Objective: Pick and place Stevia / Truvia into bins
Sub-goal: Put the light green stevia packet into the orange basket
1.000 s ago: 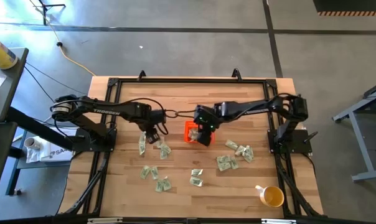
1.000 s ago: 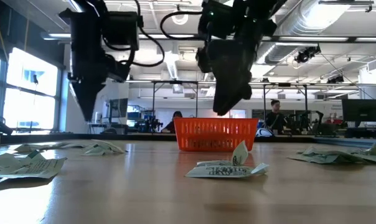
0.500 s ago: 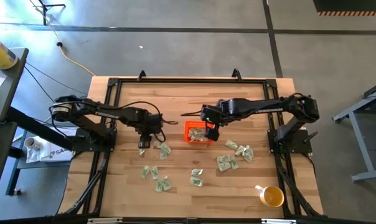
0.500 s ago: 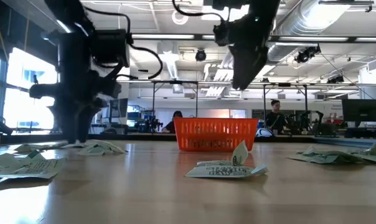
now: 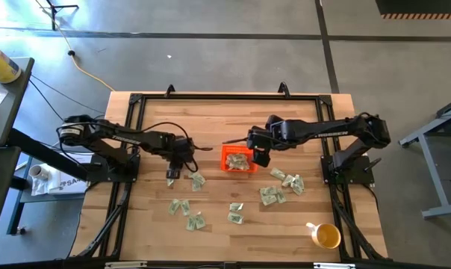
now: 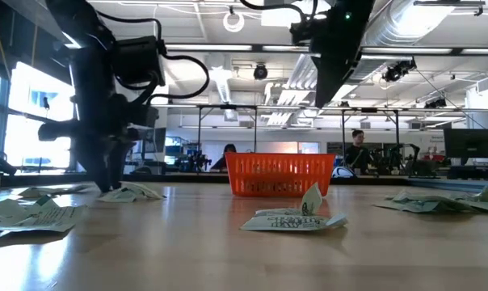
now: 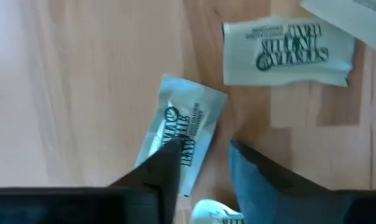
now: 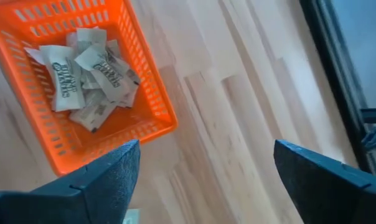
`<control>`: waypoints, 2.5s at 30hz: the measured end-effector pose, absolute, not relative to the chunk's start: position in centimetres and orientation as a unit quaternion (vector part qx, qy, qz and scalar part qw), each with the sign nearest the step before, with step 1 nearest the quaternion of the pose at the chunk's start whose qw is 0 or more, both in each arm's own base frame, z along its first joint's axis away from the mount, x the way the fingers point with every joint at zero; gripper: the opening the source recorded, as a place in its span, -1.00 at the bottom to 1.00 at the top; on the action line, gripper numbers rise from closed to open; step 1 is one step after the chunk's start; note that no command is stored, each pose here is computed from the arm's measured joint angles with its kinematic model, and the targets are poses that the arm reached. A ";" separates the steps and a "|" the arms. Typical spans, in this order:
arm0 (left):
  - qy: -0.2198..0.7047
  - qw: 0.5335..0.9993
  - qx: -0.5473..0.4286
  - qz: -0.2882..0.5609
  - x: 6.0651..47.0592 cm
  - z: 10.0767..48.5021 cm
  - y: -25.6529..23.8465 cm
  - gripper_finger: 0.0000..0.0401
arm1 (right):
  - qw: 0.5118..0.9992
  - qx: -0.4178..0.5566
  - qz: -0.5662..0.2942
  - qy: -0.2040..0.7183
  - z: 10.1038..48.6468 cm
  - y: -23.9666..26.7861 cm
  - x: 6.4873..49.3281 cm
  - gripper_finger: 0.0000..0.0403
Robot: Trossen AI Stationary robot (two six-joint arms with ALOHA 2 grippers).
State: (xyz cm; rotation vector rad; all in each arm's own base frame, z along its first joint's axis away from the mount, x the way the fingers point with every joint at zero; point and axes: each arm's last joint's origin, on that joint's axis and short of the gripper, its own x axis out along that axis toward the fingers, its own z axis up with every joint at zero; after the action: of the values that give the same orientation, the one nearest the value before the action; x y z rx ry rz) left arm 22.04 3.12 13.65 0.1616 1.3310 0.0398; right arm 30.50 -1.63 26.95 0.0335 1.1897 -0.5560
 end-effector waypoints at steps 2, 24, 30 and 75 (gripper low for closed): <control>0.611 0.787 0.083 0.029 22.2 13.7 3.2 -0.39 | 0.791 0.005 -0.262 0.552 27.0 -1.7 30.5 0.74; 0.516 0.842 0.075 0.136 26.5 19.3 4.2 -0.85 | 0.793 -0.023 -0.294 0.533 28.9 -1.0 28.6 0.44; 0.407 0.908 0.059 0.078 29.5 24.1 4.2 -0.89 | 0.774 -0.011 -0.341 0.533 30.2 -1.1 26.4 0.41; 0.527 0.834 -0.036 0.159 28.3 27.3 4.8 0.01 | 0.771 0.105 -0.202 0.594 12.9 3.7 22.4 0.39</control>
State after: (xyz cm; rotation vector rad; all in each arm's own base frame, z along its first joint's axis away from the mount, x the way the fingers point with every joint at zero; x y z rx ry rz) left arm 28.27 4.77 27.34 -0.0762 1.1159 0.3378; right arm 22.39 3.75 12.90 0.2272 1.2885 -0.4376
